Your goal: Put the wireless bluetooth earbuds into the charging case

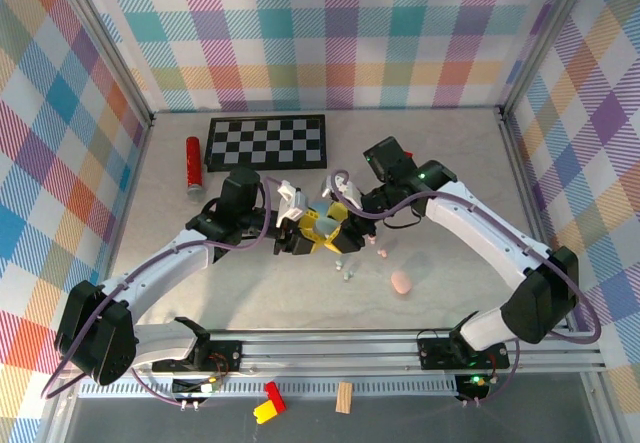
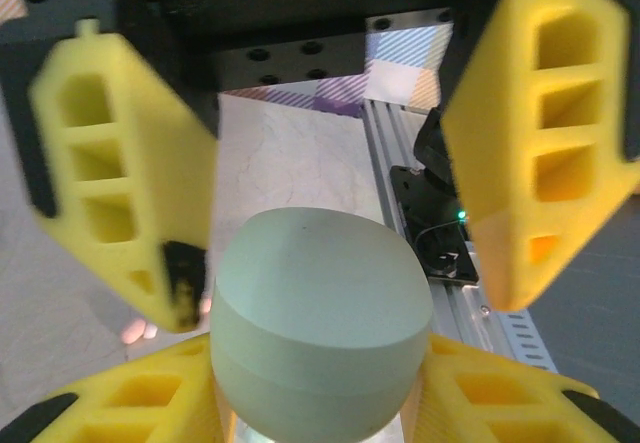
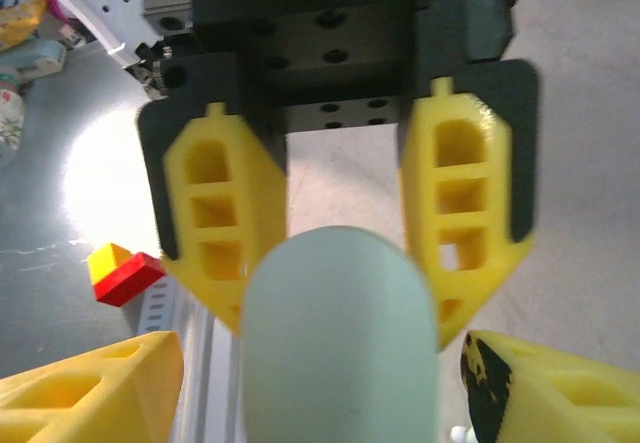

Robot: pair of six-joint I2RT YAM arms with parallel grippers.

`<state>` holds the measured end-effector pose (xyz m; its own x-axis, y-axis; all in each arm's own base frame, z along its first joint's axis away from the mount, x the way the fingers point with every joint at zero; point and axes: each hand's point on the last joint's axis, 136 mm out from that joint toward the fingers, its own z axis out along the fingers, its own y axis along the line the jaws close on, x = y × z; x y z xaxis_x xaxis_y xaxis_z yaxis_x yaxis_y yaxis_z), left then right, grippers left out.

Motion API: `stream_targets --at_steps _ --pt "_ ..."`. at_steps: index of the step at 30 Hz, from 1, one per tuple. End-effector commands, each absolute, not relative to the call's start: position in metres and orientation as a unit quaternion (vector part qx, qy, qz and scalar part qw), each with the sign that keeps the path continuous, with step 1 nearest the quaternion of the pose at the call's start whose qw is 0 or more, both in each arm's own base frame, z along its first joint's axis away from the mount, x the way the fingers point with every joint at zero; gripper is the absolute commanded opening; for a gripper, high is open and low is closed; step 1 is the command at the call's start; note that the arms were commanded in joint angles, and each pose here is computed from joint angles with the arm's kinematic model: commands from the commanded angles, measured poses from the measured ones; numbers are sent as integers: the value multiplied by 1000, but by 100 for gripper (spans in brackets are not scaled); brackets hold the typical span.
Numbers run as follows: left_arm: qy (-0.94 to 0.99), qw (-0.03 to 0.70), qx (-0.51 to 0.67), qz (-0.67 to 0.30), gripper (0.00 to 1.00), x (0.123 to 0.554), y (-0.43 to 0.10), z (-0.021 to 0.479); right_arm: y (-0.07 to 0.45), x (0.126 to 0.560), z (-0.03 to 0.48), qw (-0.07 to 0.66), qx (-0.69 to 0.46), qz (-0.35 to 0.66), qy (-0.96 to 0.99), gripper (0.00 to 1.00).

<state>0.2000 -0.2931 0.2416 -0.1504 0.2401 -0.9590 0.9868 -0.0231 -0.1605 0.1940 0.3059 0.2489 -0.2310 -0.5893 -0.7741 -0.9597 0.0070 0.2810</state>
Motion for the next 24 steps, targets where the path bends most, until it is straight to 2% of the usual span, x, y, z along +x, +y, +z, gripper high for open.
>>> stream_targets --at_steps 1,4,10,12,15,22,24 --pt "537 404 543 -503 42 189 -296 261 306 204 254 258 -574 395 669 73" --pt "535 403 544 -505 42 188 -296 263 306 209 249 256 -570 387 678 70" --pt "538 401 544 -504 43 188 -295 262 307 210 249 251 -567 391 680 45" --pt "541 400 543 -503 43 189 -295 260 307 208 249 246 -569 394 678 45" --pt "544 398 541 -502 43 190 -295 258 306 206 250 244 -571 394 678 58" --pt "546 398 540 -503 43 193 -295 259 302 206 250 246 -569 392 679 59" --pt "548 396 539 -503 43 194 -295 257 301 206 250 250 -569 391 679 63"
